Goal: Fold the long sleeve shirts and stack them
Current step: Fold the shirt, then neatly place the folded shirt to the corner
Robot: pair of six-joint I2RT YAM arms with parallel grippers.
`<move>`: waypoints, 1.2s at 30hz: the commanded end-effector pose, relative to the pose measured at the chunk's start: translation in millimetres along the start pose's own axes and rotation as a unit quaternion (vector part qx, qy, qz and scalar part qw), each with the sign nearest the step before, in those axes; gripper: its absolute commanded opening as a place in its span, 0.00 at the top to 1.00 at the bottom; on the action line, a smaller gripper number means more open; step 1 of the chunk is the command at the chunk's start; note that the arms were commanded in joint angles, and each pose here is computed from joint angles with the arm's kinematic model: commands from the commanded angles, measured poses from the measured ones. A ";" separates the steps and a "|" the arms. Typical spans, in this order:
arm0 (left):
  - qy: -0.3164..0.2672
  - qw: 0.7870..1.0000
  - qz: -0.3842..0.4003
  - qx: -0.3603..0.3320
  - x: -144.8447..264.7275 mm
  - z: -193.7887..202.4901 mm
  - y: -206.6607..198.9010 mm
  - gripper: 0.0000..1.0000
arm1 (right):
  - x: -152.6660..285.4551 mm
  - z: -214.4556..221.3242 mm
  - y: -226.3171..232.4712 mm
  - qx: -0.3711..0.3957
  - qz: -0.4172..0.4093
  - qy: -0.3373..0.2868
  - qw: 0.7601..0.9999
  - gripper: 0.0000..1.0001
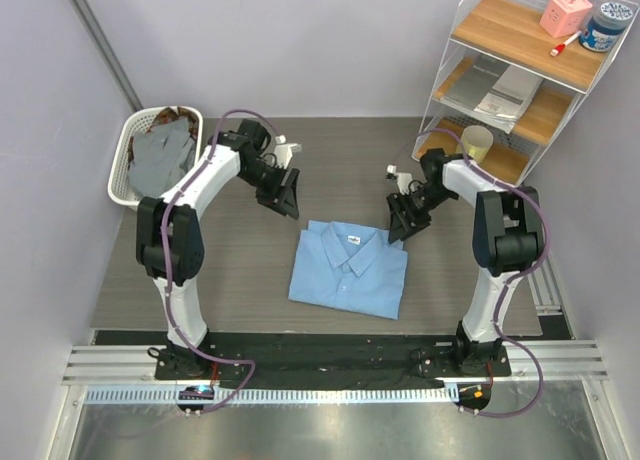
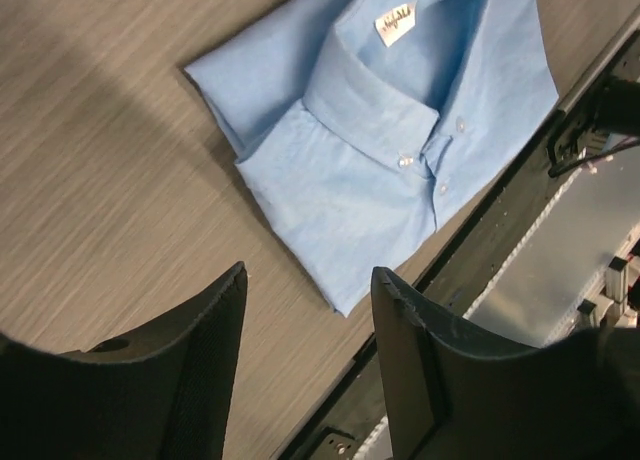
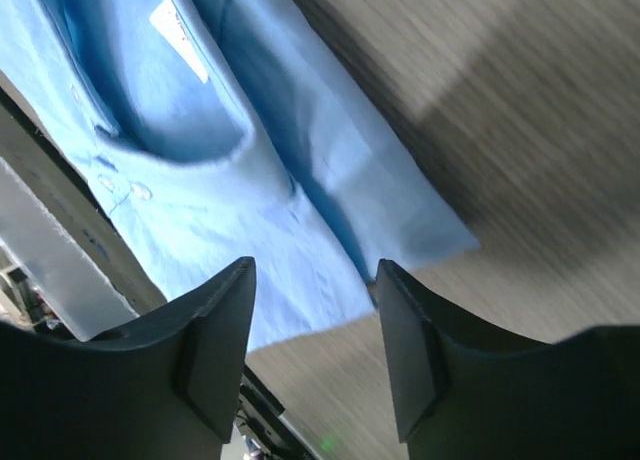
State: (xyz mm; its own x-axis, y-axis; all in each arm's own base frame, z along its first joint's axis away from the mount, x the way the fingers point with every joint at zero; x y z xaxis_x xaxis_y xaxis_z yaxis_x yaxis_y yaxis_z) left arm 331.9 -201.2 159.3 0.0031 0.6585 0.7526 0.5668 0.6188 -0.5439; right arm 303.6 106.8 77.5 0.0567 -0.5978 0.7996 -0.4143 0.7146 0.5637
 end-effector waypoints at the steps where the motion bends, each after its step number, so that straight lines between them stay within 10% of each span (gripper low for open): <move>1: 0.023 0.994 0.061 -0.084 -6.4 19.4 -26.7 0.46 | -14.8 -30.2 4.0 0.057 0.014 -0.006 0.998 0.45; 26: 0.108 0.981 0.069 -0.145 -84.4 28.9 18.5 0.55 | -13.5 48.0 -0.2 -0.002 0.036 0.068 0.997 0.29; 30: 0.108 0.981 0.074 -0.142 -85.4 32.8 18.3 0.61 | -14.7 43.0 1.0 -0.002 0.027 0.062 0.998 0.42; 36: 0.080 0.983 0.073 -0.150 -72.8 24.5 8.9 0.84 | 3.1 15.0 15.8 0.017 0.016 0.015 1.000 0.89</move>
State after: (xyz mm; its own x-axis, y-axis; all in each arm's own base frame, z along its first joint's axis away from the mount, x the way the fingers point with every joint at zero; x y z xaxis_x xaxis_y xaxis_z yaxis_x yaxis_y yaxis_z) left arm 314.7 -228.3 66.2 0.2561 0.5843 0.7701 0.7370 0.3974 -0.5467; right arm 261.5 100.0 57.2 0.1568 -0.5093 0.8462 -0.4058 0.7479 0.5253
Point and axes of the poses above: each gripper's point midway between its finger pads, its own x axis back along the fingers, its own y axis along the line the jaws close on, z = x × y, the point moved 3 cm from there along x, back along the fingers, and after that the axes turned 3 degrees about -x, right-handed, at the moved point
